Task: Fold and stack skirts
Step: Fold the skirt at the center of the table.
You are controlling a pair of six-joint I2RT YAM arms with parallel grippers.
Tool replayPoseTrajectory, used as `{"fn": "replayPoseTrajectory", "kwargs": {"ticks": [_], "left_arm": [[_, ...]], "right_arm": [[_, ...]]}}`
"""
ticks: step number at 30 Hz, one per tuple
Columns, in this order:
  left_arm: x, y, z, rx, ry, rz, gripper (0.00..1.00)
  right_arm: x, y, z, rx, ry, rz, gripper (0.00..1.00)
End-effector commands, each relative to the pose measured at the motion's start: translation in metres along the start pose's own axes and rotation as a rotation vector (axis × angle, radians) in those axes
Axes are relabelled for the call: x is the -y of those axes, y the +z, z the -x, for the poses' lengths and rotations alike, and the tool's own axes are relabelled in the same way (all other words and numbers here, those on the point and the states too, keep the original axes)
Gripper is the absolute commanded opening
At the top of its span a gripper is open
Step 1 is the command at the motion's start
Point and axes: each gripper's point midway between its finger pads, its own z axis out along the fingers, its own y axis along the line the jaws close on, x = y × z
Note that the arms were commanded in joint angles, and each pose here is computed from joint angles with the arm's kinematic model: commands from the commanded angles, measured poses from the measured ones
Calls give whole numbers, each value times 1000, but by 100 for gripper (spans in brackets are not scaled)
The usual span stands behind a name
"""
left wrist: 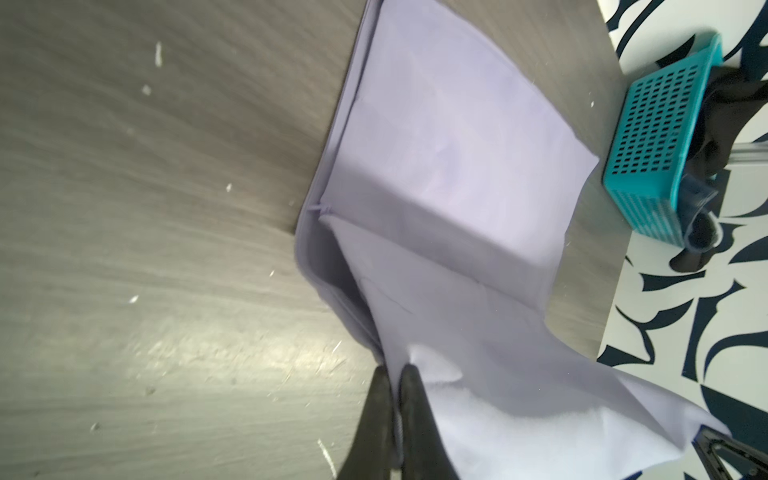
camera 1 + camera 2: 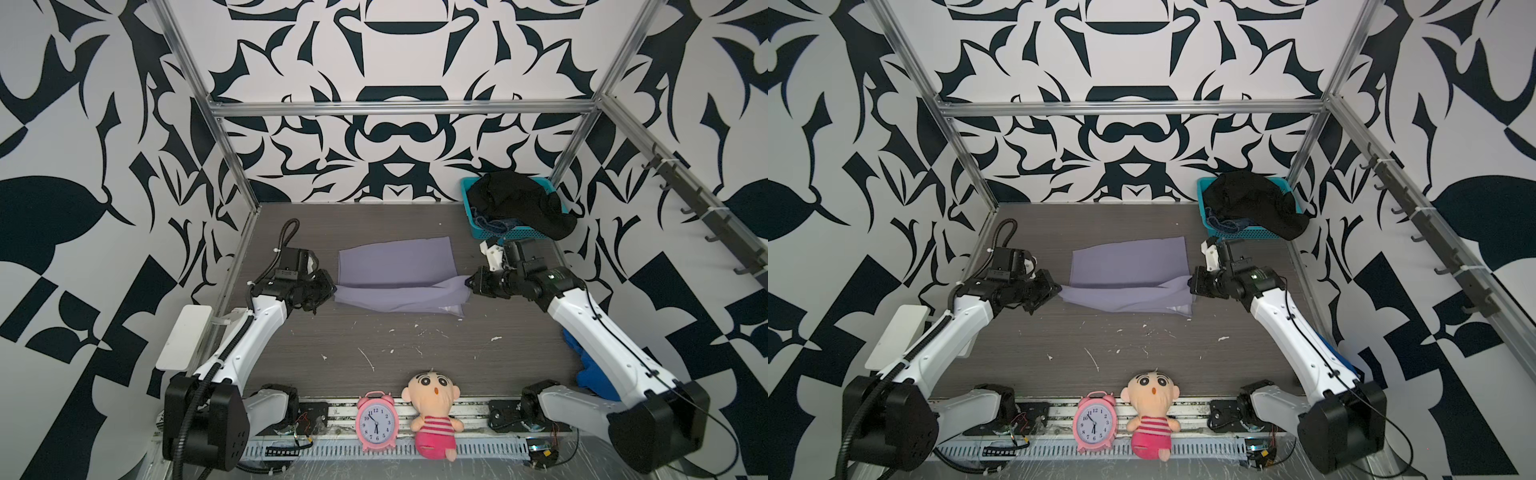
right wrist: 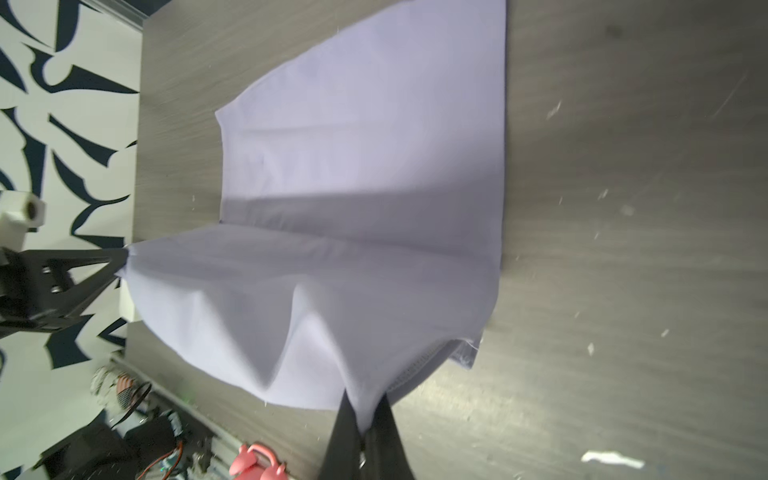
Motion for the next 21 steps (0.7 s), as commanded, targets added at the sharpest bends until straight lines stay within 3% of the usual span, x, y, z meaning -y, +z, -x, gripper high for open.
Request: {"fn": "replayPoseTrajectory", "kwargs": {"ticks": [1,10,17,21], "left_arm": [[21,-9,24,44,3,-37,0],[5,13,62,55,-30,2,0],[0,41,82,29,16,39,0],[6,43,91,40,31,32,0]], "right_arm": [[-12,-7,46,100,-96,-14,0],[-17,16,99,147,-123,-10,0],[-11,53,125,134,-132,-17,0],[-18,52,144,158,-154,-22,0]]}}
